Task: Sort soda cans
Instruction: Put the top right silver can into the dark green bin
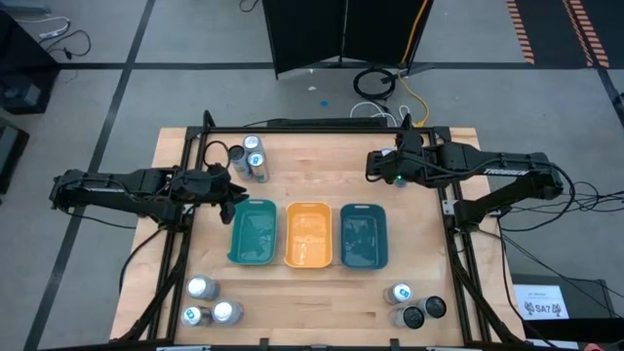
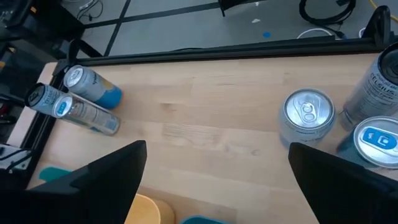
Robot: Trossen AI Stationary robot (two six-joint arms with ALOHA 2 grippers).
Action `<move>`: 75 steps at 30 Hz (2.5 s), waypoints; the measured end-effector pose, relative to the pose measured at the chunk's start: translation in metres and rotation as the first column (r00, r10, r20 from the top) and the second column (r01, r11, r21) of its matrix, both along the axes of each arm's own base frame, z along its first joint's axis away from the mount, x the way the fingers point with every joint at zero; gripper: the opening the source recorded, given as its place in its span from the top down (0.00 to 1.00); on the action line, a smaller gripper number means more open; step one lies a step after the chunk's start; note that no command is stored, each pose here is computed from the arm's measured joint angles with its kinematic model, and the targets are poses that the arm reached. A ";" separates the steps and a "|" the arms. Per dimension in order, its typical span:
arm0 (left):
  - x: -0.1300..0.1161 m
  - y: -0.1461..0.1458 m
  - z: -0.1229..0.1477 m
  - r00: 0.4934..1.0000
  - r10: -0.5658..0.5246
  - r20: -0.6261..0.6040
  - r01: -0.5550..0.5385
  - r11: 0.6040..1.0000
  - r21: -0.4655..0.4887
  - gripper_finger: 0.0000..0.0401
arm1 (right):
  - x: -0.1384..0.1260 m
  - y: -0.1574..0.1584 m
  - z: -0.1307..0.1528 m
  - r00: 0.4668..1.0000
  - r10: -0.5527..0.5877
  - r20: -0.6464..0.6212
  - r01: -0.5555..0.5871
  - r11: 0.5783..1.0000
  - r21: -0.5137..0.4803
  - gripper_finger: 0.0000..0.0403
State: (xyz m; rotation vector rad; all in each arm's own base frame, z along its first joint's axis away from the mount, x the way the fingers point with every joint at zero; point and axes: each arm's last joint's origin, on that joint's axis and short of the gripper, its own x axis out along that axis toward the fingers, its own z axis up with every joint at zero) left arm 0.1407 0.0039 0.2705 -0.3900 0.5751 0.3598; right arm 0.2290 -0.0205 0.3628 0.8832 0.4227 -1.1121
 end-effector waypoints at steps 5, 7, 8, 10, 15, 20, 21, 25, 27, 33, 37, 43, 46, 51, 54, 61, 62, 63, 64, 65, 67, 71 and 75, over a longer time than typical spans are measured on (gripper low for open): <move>0.001 0.000 0.002 1.000 0.012 0.023 -0.013 1.000 0.010 0.71 | 0.000 0.000 0.000 1.000 0.007 -0.006 -0.007 1.000 -0.004 0.04; 0.001 0.001 0.002 0.999 0.024 0.025 -0.025 1.000 0.019 0.71 | 0.000 0.000 0.000 1.000 0.006 -0.007 -0.006 1.000 -0.005 0.04; 0.001 0.001 0.002 0.999 0.032 0.025 -0.033 0.999 0.025 0.71 | 0.000 -0.001 0.000 1.000 0.001 -0.006 -0.001 1.000 -0.004 0.04; 0.001 0.002 0.002 0.998 0.048 0.028 -0.049 0.998 0.036 0.71 | 0.000 -0.003 0.000 1.000 -0.012 -0.003 0.012 1.000 -0.005 0.04; 0.001 0.003 0.003 0.996 0.078 0.030 -0.080 0.995 0.058 0.71 | -0.002 -0.009 0.000 0.999 0.000 -0.046 -0.002 1.000 -0.027 0.04; 0.000 0.004 0.003 0.993 0.117 0.034 -0.119 0.989 0.084 0.71 | 0.002 -0.028 0.004 0.995 0.055 -0.079 -0.062 0.994 -0.089 0.04; 0.001 0.004 0.003 0.993 0.117 0.034 -0.119 0.989 0.084 0.71 | 0.004 -0.035 0.005 0.992 0.092 -0.085 -0.100 0.990 -0.097 0.04; 0.001 0.004 0.003 0.992 0.117 0.037 -0.120 0.989 0.083 0.71 | 0.015 -0.072 -0.001 0.957 0.264 -0.117 -0.271 0.961 -0.052 0.06; 0.002 0.004 0.005 0.991 0.117 0.060 -0.122 0.989 0.080 0.71 | 0.018 -0.092 -0.012 0.936 0.318 -0.151 -0.320 0.947 0.013 0.06; 0.004 0.004 0.009 0.987 0.117 0.109 -0.126 0.989 0.072 0.71 | 0.016 -0.141 -0.051 0.830 0.447 -0.334 -0.402 0.894 0.197 0.06; 0.004 0.004 0.009 0.982 0.147 0.121 -0.151 0.988 0.030 0.71 | 0.013 -0.157 -0.073 0.744 0.514 -0.426 -0.413 0.856 0.312 0.06; 0.004 0.004 0.009 0.981 0.154 0.121 -0.159 0.987 0.034 0.71 | 0.011 -0.169 -0.087 0.637 0.599 -0.486 -0.473 0.801 0.367 0.06; 0.004 0.004 0.009 0.980 0.157 0.122 -0.163 0.986 0.035 0.71 | 0.011 -0.174 -0.092 0.572 0.646 -0.505 -0.519 0.763 0.386 0.06; 0.004 0.004 0.009 0.979 0.161 0.123 -0.166 0.986 0.033 0.71 | 0.008 -0.176 -0.102 0.464 0.719 -0.518 -0.552 0.692 0.466 0.06; 0.004 0.004 0.009 0.979 0.161 0.123 -0.166 0.986 0.033 0.71 | 0.010 -0.177 -0.108 0.405 0.752 -0.520 -0.566 0.653 0.504 0.06; 0.004 0.004 0.009 0.977 0.174 0.127 -0.177 0.984 0.015 0.71 | 0.011 -0.179 -0.120 0.317 0.800 -0.510 -0.568 0.591 0.573 0.06; 0.004 0.004 0.009 0.977 0.174 0.127 -0.177 0.984 0.015 0.71 | 0.011 -0.178 -0.122 0.304 0.808 -0.505 -0.562 0.580 0.590 0.06; 0.004 0.004 0.009 0.977 0.174 0.127 -0.177 0.984 0.015 0.71 | 0.011 -0.178 -0.124 0.292 0.815 -0.501 -0.556 0.571 0.604 0.06; 0.004 0.004 0.009 0.977 0.174 0.127 -0.177 0.984 0.015 0.71 | 0.010 -0.178 -0.125 0.282 0.821 -0.497 -0.550 0.563 0.617 0.06; 0.004 0.004 0.009 0.977 0.174 0.127 -0.177 0.984 0.015 0.71 | 0.010 -0.178 -0.126 0.272 0.824 -0.498 -0.542 0.558 0.628 0.06; 0.004 0.004 0.009 0.977 0.174 0.127 -0.177 0.984 0.015 0.71 | 0.009 -0.178 -0.128 0.253 0.822 -0.510 -0.526 0.559 0.641 0.06; 0.004 0.004 0.009 0.977 0.174 0.127 -0.177 0.984 0.015 0.71 | 0.009 -0.178 -0.129 0.239 0.821 -0.519 -0.517 0.560 0.647 0.06; 0.004 0.004 0.009 0.977 0.174 0.127 -0.177 0.984 0.015 0.71 | 0.009 -0.178 -0.129 0.229 0.823 -0.519 -0.523 0.554 0.648 0.07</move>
